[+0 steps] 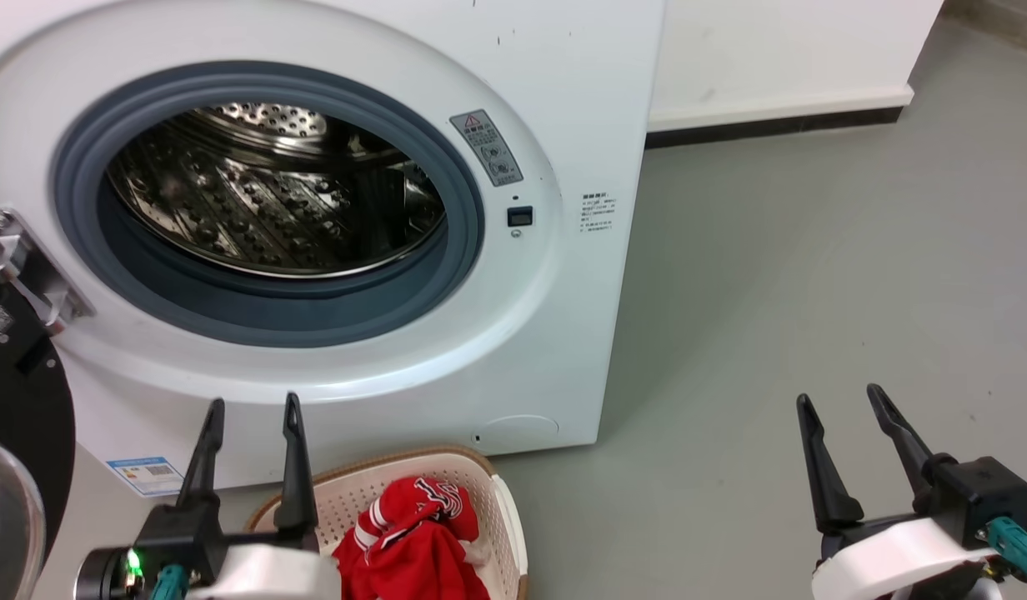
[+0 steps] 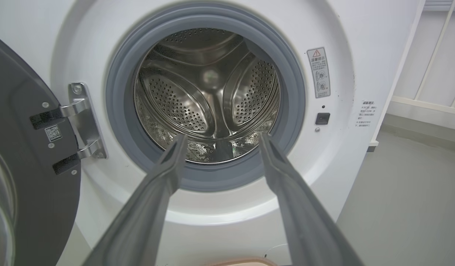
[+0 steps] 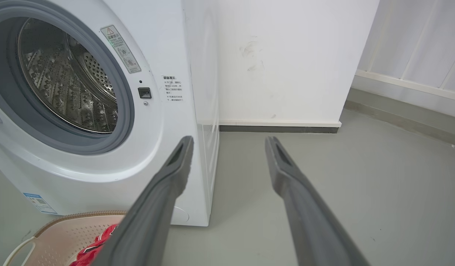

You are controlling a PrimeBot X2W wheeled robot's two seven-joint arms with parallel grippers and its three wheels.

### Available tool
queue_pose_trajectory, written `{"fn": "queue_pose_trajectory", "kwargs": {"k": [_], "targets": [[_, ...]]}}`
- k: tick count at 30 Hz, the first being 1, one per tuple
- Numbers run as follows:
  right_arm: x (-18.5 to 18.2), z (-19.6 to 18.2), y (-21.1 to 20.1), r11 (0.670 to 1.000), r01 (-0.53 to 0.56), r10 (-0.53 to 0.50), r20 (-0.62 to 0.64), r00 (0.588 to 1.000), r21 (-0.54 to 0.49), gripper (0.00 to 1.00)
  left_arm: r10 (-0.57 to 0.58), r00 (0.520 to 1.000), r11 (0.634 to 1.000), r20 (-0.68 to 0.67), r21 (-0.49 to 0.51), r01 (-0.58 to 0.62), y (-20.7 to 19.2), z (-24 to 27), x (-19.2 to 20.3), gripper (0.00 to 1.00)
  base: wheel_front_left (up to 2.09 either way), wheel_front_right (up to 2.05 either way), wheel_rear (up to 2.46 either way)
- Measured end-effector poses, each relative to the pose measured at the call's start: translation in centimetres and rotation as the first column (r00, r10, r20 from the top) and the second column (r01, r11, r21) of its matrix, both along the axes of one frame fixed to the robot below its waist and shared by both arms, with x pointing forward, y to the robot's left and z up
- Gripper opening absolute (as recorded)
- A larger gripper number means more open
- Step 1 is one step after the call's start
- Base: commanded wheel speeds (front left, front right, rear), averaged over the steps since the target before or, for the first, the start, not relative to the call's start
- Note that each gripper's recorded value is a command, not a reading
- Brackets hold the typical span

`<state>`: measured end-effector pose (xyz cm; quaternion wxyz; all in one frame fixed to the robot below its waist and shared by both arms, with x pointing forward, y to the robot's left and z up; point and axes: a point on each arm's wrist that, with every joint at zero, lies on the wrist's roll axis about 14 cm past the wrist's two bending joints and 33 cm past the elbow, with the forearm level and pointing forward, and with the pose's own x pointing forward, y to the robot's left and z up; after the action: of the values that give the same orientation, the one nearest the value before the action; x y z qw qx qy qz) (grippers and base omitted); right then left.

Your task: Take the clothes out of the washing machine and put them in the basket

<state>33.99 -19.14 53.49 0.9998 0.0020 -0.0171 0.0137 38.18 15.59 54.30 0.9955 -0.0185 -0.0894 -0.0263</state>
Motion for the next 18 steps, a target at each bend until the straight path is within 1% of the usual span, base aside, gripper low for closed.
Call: {"fn": "queue_pose_trajectory", "kwargs": {"k": [4, 6, 11, 18], "targets": [[-0.6, 0.8, 0.4, 1.0, -0.01, 0.01, 0.017, 1.0, -0.008, 1.0, 0.016, 1.0, 1.0, -0.005, 0.013, -0.016, 0.5, 0.5, -2.0, 1.0, 0.0, 0.0, 0.0], [-0.8, 1.2, 1.2, 0.999, -0.037, 0.037, 0.021, 0.999, -0.014, 1.0, 0.041, 0.999, 0.999, -0.014, 0.019, -0.041, 1.2, 0.7, -3.5, 1.0, 0.0, 0.0, 0.0], [-0.7, 1.4, 2.1, 0.998, -0.065, 0.066, 0.02, 0.998, -0.018, 1.0, 0.064, 0.998, 0.998, 0.005, 0.021, -0.064, 1.8, 1.4, -4.4, 1.0, 0.0, 0.0, 0.0], [-0.6, 1.6, 2.8, 0.996, -0.087, 0.087, 0.02, 0.996, -0.018, 1.0, 0.066, 0.998, 0.998, 0.006, 0.022, -0.067, 1.9, 1.5, -4.7, 1.0, 0.0, 0.0, 0.0]]}}
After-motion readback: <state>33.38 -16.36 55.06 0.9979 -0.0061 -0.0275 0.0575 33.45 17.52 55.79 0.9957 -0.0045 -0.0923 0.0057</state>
